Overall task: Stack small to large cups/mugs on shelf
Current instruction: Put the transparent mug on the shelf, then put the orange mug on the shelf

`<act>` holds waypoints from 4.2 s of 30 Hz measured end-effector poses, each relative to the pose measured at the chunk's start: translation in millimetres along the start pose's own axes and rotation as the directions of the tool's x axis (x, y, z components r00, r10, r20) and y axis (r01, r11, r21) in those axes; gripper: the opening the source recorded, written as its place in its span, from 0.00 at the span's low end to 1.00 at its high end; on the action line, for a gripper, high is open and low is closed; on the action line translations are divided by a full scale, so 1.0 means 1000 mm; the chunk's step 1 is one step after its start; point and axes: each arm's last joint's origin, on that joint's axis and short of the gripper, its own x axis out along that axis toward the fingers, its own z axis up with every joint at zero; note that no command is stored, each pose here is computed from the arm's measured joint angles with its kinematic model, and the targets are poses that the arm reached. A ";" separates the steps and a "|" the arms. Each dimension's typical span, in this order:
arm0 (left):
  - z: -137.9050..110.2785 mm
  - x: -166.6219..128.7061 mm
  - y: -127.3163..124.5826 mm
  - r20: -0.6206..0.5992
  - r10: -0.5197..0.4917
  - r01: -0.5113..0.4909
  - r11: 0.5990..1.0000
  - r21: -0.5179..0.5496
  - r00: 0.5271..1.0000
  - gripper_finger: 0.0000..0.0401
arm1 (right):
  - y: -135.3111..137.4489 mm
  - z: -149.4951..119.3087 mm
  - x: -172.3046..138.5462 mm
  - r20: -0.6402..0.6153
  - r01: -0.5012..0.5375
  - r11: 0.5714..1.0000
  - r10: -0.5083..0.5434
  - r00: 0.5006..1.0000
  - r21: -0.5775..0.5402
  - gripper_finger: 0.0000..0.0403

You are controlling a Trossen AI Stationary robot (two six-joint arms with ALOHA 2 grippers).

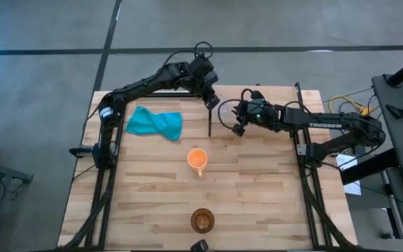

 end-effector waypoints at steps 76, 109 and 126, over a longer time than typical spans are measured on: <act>0.006 0.003 0.000 0.062 -0.115 0.112 0.993 0.048 0.991 0.00 | -0.004 -0.012 0.033 -0.086 -0.024 0.996 0.031 0.996 0.082 0.15; 0.012 0.004 0.014 0.136 -0.112 0.107 0.993 0.043 0.984 0.18 | -0.003 -0.016 0.033 -0.117 -0.040 0.994 0.052 0.992 0.105 0.15; 0.018 -0.037 0.005 0.181 -0.181 0.172 0.983 0.066 0.967 0.18 | -0.023 -0.012 -0.023 -0.235 -0.031 0.992 0.060 0.970 0.123 0.15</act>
